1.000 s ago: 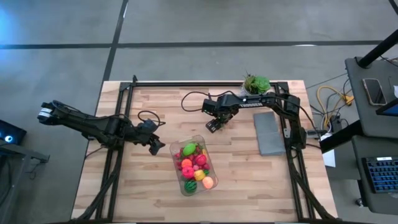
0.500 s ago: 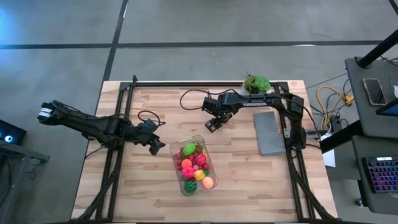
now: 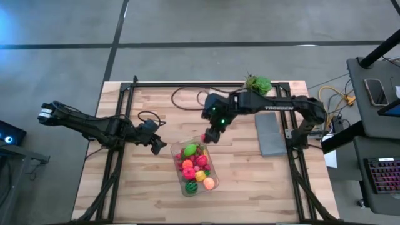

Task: Pick and placing Produce into tupperware
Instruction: Put the red strawberry into the transparent bin

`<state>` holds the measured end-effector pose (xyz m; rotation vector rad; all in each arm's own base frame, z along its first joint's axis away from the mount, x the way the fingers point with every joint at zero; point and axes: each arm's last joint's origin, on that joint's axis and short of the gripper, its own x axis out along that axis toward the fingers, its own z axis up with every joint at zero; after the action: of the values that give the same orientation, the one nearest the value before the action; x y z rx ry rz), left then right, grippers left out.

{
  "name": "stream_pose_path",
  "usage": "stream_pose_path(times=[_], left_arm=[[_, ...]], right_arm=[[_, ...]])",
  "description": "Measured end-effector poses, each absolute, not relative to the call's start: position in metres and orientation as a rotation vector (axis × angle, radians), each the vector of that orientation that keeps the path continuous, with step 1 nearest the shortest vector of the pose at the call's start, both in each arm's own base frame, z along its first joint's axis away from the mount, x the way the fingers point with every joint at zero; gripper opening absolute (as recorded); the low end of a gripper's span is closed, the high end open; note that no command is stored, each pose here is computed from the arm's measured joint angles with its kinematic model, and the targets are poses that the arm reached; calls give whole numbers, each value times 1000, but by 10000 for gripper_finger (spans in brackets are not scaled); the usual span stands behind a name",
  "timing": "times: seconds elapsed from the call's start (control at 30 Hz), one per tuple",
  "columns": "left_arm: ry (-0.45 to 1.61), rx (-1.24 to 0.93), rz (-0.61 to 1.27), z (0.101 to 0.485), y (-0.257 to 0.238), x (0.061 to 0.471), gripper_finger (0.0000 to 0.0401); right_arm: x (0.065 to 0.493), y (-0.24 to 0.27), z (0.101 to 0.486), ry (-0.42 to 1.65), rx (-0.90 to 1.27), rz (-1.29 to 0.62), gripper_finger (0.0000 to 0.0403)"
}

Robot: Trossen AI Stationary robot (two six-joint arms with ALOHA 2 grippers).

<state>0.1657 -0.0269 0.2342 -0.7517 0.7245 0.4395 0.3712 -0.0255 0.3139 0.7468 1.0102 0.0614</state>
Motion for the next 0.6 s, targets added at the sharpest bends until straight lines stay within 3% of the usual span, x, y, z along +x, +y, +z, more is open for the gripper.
stream_pose_path(times=[0.33, 0.6], left_arm=[[670, -791, 416, 238, -28, 170, 267], [635, -812, 382, 242, -29, 173, 267]], right_arm=[[401, 35, 292, 1097, 730, 181, 199], [426, 62, 277, 1118, 654, 168, 252]])
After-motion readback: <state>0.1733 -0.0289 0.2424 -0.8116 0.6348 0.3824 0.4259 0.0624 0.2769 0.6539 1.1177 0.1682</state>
